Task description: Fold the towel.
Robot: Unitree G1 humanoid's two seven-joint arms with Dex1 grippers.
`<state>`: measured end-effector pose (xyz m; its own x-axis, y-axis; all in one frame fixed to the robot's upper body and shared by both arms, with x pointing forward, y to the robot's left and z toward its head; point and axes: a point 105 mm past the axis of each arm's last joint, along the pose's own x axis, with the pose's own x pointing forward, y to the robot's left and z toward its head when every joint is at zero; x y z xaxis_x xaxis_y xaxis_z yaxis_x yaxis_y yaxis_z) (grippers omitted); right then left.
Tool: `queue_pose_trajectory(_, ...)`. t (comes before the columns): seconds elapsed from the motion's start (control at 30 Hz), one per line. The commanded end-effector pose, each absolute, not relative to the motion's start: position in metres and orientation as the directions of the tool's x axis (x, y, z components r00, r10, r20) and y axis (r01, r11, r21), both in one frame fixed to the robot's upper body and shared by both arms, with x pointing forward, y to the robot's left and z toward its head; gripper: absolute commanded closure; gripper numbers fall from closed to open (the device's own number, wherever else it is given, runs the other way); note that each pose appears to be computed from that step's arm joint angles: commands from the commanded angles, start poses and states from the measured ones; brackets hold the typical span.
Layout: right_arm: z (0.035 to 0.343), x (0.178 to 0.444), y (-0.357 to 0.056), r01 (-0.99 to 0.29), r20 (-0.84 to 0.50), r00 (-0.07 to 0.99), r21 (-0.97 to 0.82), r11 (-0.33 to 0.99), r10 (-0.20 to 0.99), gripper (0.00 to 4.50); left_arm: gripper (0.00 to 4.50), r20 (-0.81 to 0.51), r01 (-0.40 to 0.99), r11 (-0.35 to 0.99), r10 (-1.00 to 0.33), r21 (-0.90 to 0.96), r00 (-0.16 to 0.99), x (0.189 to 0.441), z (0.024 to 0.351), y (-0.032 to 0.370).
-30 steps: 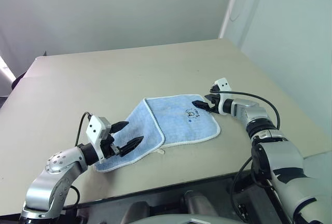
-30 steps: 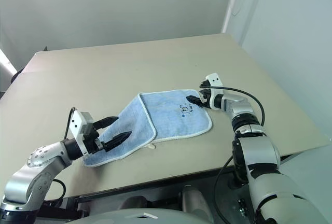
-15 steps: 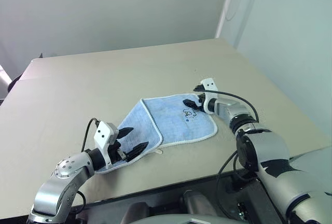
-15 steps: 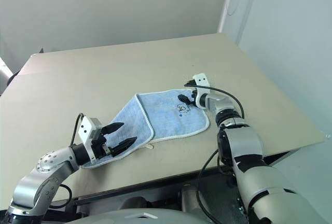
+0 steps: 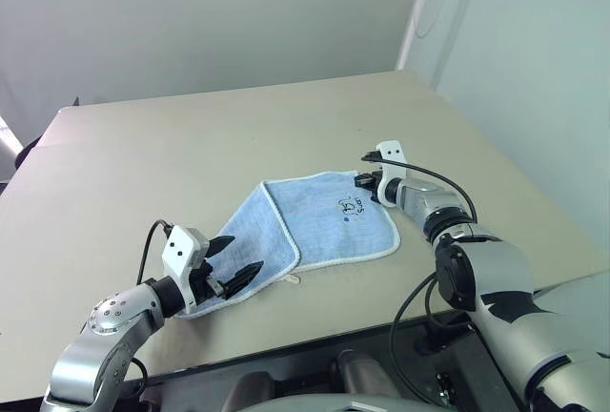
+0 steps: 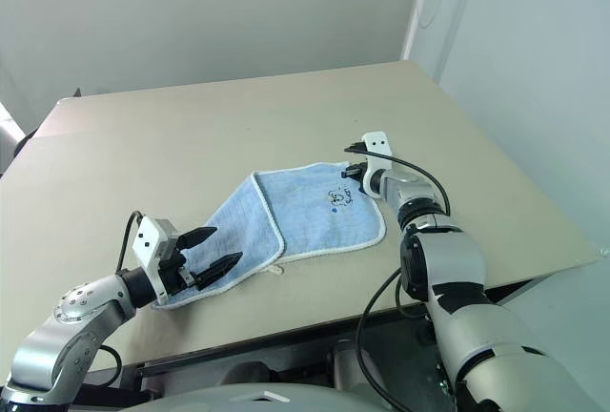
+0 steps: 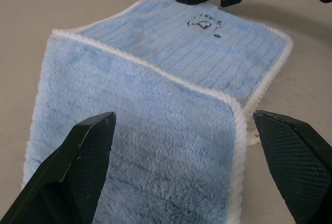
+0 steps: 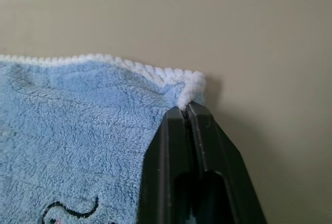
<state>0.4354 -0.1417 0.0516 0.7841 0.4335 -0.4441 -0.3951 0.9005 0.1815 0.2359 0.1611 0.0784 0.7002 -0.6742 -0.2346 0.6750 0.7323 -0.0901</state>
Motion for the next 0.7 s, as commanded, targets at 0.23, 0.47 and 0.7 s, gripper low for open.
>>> queue_pose_trajectory(0.23,0.074,0.437,-0.121,-0.548,-0.337,0.745,0.184,0.816,0.576,4.48,0.0,-0.241,0.757,0.65,-0.746,-0.062,0.621,0.258,0.079,0.107)
queue_pose_trajectory(0.47,0.065,0.434,-0.133,-0.515,-0.355,0.76,0.181,0.838,0.544,4.48,0.0,-0.414,0.734,0.676,-0.687,-0.061,0.598,0.274,0.048,0.099)
queue_pose_trajectory(0.7,0.063,0.434,-0.149,-0.467,-0.362,0.79,0.165,0.869,0.494,4.48,0.0,-0.483,0.714,0.694,-0.657,-0.087,0.579,0.276,0.035,0.093)
